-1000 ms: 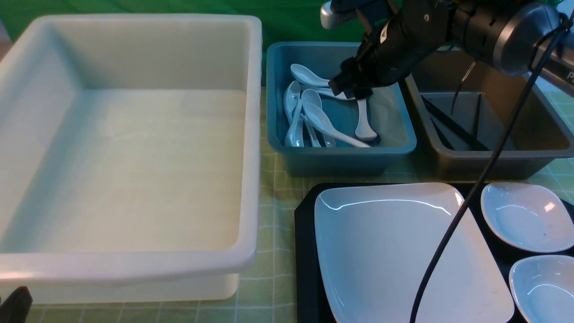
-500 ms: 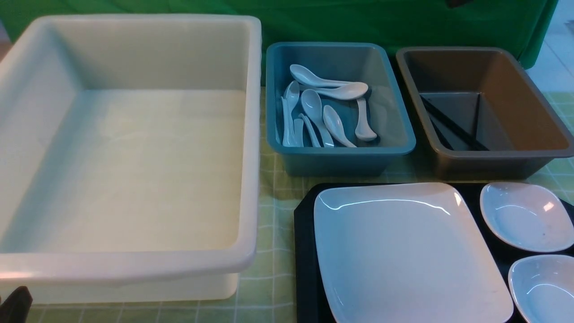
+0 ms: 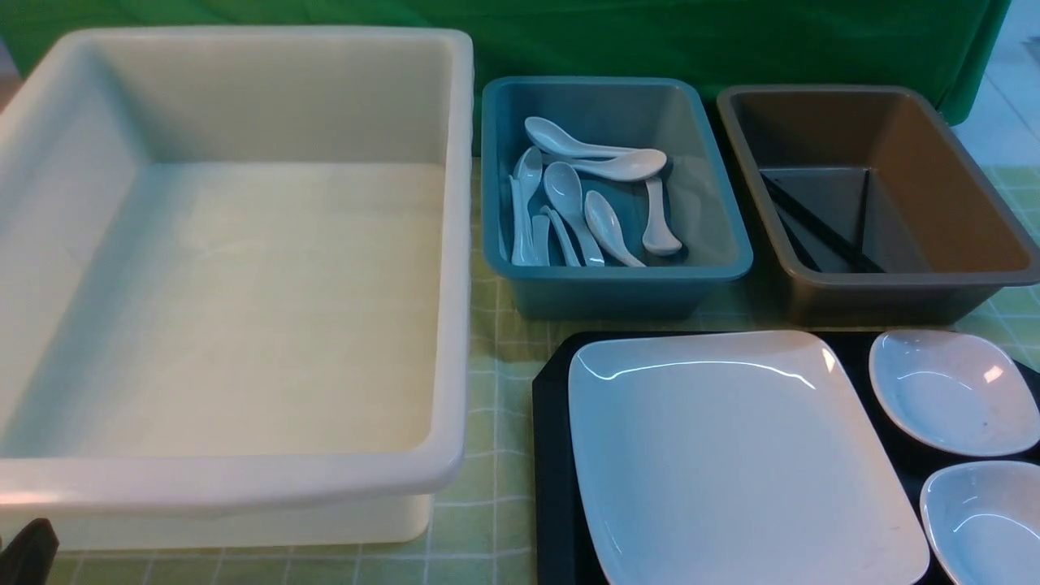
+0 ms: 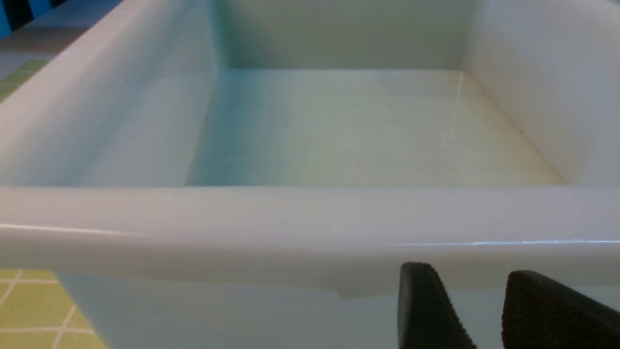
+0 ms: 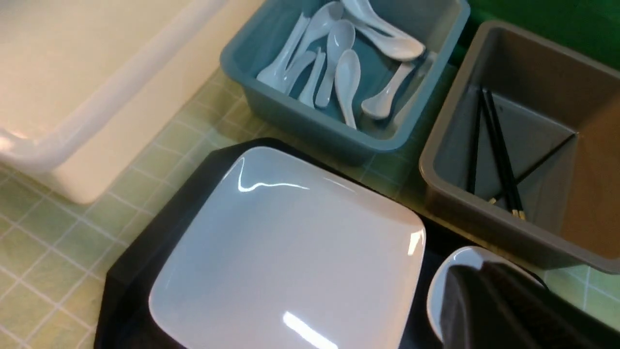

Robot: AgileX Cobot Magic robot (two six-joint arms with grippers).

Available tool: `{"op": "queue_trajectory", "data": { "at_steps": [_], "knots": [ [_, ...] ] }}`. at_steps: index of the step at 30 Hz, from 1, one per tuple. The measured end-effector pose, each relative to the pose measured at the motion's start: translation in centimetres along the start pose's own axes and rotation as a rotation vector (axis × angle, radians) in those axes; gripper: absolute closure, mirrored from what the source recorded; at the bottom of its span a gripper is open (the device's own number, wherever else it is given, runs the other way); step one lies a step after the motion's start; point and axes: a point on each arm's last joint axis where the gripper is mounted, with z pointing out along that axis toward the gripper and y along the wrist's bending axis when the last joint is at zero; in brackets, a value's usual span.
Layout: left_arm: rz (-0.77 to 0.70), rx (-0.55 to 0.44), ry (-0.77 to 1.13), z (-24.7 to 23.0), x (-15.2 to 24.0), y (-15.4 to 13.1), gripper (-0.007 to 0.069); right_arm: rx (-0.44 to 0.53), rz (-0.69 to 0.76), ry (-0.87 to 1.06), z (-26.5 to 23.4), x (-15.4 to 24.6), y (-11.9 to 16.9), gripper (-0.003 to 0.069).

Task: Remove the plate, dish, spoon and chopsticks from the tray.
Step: Use the left arm to grab a plate from the dinner plate

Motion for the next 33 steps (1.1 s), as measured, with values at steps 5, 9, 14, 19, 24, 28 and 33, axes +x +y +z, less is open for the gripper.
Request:
{"op": "queue_trajectory", "data": {
  "at_steps": [5, 9, 14, 19, 24, 28, 33],
  "knots": [
    [-0.103, 0.011, -0.055, 0.0, -0.5, -0.1, 0.0401, 0.013, 0.000, -0.196, -2.3, 6.0, 0.4, 0.0641],
    [-0.672, 0.080, -0.101, -0.1, -1.1, -0.4, 0.0401, 0.021, 0.001, -0.314, -2.7, 8.9, 0.6, 0.0641],
    [-1.017, 0.125, -0.102, -0.1, -1.3, -0.5, 0.0401, 0.025, 0.001, -0.371, -2.9, 10.1, 0.7, 0.0640],
    [-1.227, 0.144, -0.124, -0.1, -1.6, -0.4, 0.0401, 0.026, 0.001, -0.388, -2.9, 10.1, 0.7, 0.0640],
    [-1.234, 0.208, -0.200, -1.2, -4.6, -0.5, 0.0421, 0.027, 0.001, -0.400, -2.9, 10.0, 0.7, 0.0640],
    [-1.067, 0.340, -0.369, -4.8, -11.6, -0.9, 0.0501, 0.027, 0.001, -0.404, -3.0, 10.0, 0.7, 0.0639],
    [-0.835, 0.466, -0.120, -6.1, -17.8, -3.5, 0.0626, 0.028, 0.001, -0.415, -3.0, 9.9, 0.7, 0.0639]
  ]
}}
